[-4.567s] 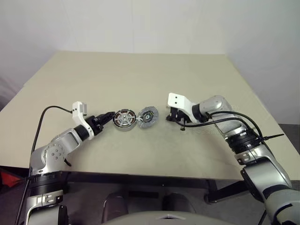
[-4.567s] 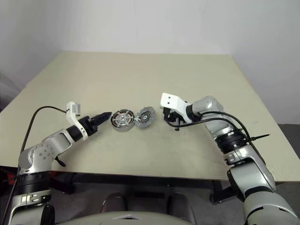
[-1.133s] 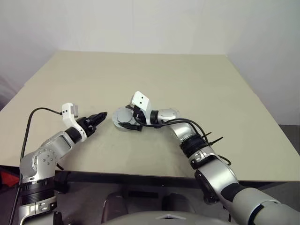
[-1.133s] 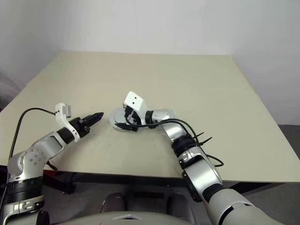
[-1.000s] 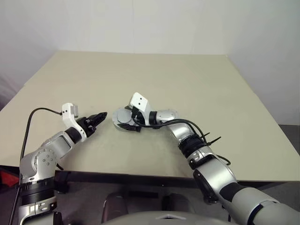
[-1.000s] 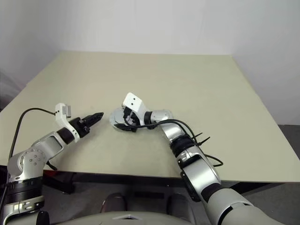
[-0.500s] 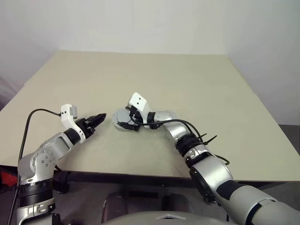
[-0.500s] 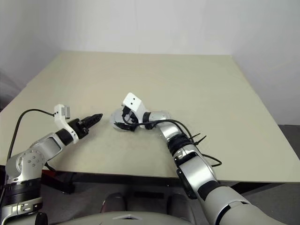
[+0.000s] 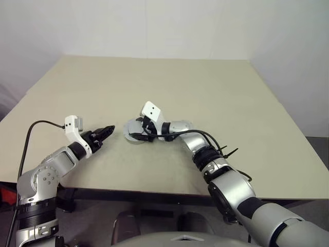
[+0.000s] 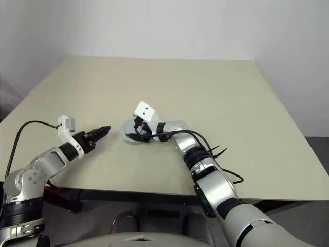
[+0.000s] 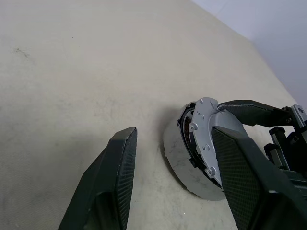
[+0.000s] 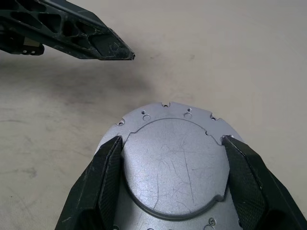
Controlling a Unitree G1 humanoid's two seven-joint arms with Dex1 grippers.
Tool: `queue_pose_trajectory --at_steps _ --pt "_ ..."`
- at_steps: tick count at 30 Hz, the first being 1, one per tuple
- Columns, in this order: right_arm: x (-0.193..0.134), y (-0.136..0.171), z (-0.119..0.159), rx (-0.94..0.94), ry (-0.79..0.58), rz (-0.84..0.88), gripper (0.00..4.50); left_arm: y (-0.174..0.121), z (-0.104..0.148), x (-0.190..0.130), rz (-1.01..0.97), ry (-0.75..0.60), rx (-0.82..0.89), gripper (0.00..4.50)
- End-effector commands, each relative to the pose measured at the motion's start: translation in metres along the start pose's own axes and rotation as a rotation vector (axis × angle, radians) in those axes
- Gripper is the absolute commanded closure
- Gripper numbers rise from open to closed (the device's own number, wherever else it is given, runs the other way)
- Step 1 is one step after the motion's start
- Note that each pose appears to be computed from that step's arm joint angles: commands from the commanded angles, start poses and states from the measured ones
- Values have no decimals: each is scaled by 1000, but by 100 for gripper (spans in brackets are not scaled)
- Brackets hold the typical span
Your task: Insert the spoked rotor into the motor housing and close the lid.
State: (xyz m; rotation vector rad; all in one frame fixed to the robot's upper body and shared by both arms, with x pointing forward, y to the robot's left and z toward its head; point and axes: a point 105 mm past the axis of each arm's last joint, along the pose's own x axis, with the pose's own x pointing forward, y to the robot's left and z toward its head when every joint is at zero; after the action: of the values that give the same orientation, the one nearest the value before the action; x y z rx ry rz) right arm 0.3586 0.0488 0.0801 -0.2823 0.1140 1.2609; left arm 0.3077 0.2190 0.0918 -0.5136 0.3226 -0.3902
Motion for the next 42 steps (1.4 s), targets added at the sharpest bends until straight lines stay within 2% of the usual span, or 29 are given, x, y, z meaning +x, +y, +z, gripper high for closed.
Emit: queue_pose_trajectory --at_steps 1,22,31,42 --pt "2 -8 19 -37 -39 -33 132 -8 13 -4 -21 -45 40 190" --pt "5 -9 -5 -28 60 -75 132 -7 12 -20 -34 -50 20 190" --pt "5 -10 -8 -33 77 -80 132 0 2 -25 -29 -43 -77 190" --pt "4 1 -24 -16 148 -15 132 4 0 -30 -10 -39 -91 190"
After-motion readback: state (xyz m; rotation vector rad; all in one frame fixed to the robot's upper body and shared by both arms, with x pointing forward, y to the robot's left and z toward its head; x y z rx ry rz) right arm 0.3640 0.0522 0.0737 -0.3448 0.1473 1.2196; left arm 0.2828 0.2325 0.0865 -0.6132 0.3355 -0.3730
